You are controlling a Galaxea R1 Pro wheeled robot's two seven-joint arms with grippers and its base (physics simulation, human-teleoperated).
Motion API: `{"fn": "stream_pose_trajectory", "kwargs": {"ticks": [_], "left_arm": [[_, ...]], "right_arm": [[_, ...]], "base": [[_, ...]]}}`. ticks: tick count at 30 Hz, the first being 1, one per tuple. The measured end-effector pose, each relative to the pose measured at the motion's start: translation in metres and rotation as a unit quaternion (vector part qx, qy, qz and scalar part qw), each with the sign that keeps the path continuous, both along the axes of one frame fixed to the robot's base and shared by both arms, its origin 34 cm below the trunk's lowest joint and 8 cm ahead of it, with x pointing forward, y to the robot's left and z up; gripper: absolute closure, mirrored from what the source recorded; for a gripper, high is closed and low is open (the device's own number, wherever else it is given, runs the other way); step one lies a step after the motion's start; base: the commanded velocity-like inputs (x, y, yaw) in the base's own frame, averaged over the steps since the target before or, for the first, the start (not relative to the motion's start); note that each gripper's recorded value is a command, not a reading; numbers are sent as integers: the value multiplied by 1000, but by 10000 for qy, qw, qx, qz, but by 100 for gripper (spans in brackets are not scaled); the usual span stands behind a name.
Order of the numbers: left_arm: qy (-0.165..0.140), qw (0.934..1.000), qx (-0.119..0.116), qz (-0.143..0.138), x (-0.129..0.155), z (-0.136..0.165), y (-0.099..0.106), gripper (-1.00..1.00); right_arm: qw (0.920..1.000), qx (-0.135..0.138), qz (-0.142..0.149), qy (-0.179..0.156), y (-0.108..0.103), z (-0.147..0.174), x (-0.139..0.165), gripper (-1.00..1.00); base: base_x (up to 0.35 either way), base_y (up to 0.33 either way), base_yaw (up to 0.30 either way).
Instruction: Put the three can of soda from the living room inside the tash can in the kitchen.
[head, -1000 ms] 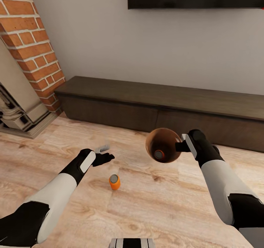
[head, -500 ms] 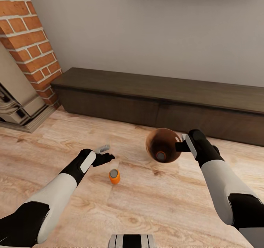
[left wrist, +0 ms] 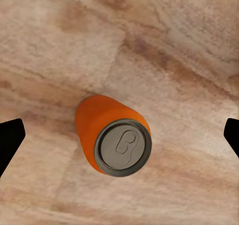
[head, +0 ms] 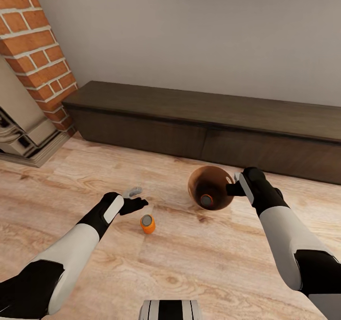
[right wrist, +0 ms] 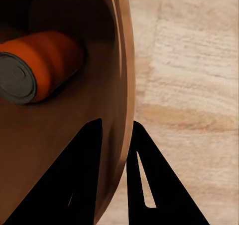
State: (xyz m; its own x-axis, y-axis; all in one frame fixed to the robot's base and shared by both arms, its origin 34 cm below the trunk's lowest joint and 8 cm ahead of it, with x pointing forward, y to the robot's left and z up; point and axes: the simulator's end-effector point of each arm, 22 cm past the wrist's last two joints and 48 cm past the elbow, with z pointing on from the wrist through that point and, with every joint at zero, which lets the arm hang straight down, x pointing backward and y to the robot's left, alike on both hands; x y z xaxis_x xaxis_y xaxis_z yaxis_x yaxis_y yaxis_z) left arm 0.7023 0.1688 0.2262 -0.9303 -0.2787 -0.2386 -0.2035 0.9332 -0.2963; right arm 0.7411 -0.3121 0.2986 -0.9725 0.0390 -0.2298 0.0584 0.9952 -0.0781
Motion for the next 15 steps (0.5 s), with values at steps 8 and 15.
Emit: {"fn": "stream_pose_trajectory", "kwargs": {"ticks": [8,15], "left_arm": [[145,9999,0,4,-8,-19,0,-100],[188,9998,-3,1,-13,-23,0,-100]], "right_arm": [[9999,-48,52,90,0,-16,-2,100],[10000,-10,28,74,-2,-17,-2,100]], "base": [[0,0,0],[0,0,0]]}}
